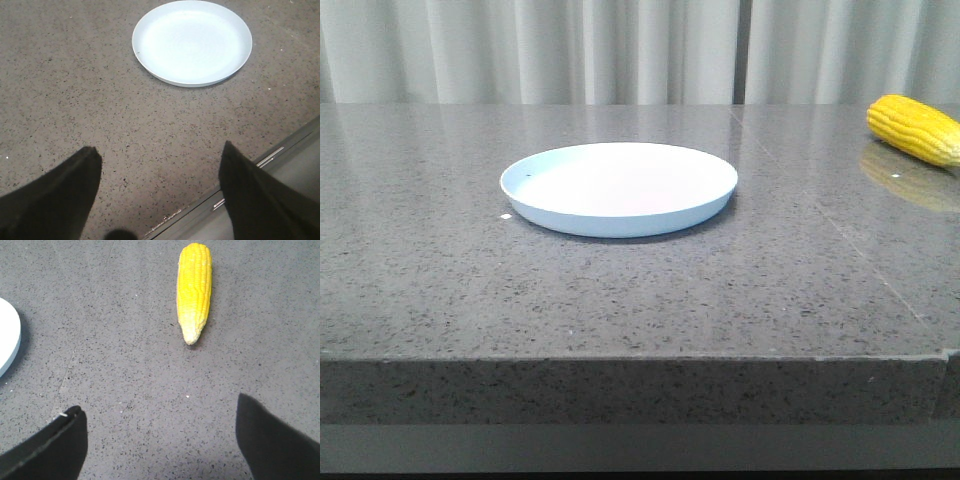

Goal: Place corn on plate with both arms
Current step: 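Release the plate and lift the left gripper away, then lower the right gripper over the yellow corn cob and close on it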

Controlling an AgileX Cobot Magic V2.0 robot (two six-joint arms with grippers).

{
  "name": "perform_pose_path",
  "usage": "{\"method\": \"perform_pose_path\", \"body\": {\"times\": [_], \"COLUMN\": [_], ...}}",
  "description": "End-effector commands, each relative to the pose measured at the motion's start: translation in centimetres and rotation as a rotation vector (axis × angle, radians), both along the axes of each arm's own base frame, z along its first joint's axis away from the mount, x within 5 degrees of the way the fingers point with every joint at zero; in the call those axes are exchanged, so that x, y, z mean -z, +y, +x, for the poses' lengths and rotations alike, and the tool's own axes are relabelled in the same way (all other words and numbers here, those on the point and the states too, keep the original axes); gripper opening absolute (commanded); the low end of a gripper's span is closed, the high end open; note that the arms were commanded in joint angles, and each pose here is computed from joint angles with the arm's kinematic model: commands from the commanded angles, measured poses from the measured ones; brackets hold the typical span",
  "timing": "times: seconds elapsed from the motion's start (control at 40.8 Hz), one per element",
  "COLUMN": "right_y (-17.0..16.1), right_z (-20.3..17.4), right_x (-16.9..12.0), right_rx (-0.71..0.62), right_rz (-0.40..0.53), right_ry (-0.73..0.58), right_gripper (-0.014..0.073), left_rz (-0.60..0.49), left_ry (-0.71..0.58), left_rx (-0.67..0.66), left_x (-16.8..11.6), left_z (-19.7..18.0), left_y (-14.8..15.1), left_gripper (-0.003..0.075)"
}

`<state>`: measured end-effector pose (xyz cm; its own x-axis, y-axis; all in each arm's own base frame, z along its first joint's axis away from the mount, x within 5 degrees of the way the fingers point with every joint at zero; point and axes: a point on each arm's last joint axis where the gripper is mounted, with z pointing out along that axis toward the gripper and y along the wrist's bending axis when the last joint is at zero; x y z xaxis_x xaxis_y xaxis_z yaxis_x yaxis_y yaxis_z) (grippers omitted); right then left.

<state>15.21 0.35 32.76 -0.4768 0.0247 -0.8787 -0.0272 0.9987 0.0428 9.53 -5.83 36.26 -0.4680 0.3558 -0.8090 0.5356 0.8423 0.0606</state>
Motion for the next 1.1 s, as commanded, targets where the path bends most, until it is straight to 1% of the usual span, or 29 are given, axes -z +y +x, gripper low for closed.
{"method": "perform_pose_path", "body": {"times": [0.0, 0.416, 0.637, 0.735, 0.857, 1.004, 1.078], "right_y": [-0.1, -0.1, -0.2, -0.3, -0.2, -0.2, -0.5], "right_z": [0.3, 0.4, 0.7, 1.4, 3.5, 6.7, 8.8], "right_x": [-1.8, -1.9, -3.3, -4.6, -6.3, -8.5, -9.0], "right_rx": [0.010, 0.011, 0.024, 0.025, 0.019, 0.008, 0.013], "right_rz": [-0.002, 0.001, 0.000, 0.000, 0.000, -0.007, -0.007], "right_ry": [-0.106, -0.120, -0.249, -0.275, -0.244, -0.165, -0.101], "right_gripper": [0.0627, 0.0627, 0.0627, 0.0627, 0.0627, 0.0627, 0.0627], "left_rz": [-0.061, -0.061, -0.061, -0.061, -0.061, -0.061, -0.061], "left_ry": [-0.087, -0.087, -0.087, -0.087, -0.087, -0.087, -0.087], "left_rx": [0.007, 0.007, 0.007, 0.007, 0.007, 0.007, 0.007], "left_x": [-1.4, -1.4, -1.4, -1.4, -1.4, -1.4, -1.4], "left_z": [0.2, 0.2, 0.2, 0.2, 0.2, 0.2, 0.2], "left_y": [-0.2, -0.2, -0.2, -0.2, -0.2, -0.2, -0.2], "left_gripper": [0.0482, 0.0482, 0.0482, 0.0482, 0.0482, 0.0482, 0.0482]}}
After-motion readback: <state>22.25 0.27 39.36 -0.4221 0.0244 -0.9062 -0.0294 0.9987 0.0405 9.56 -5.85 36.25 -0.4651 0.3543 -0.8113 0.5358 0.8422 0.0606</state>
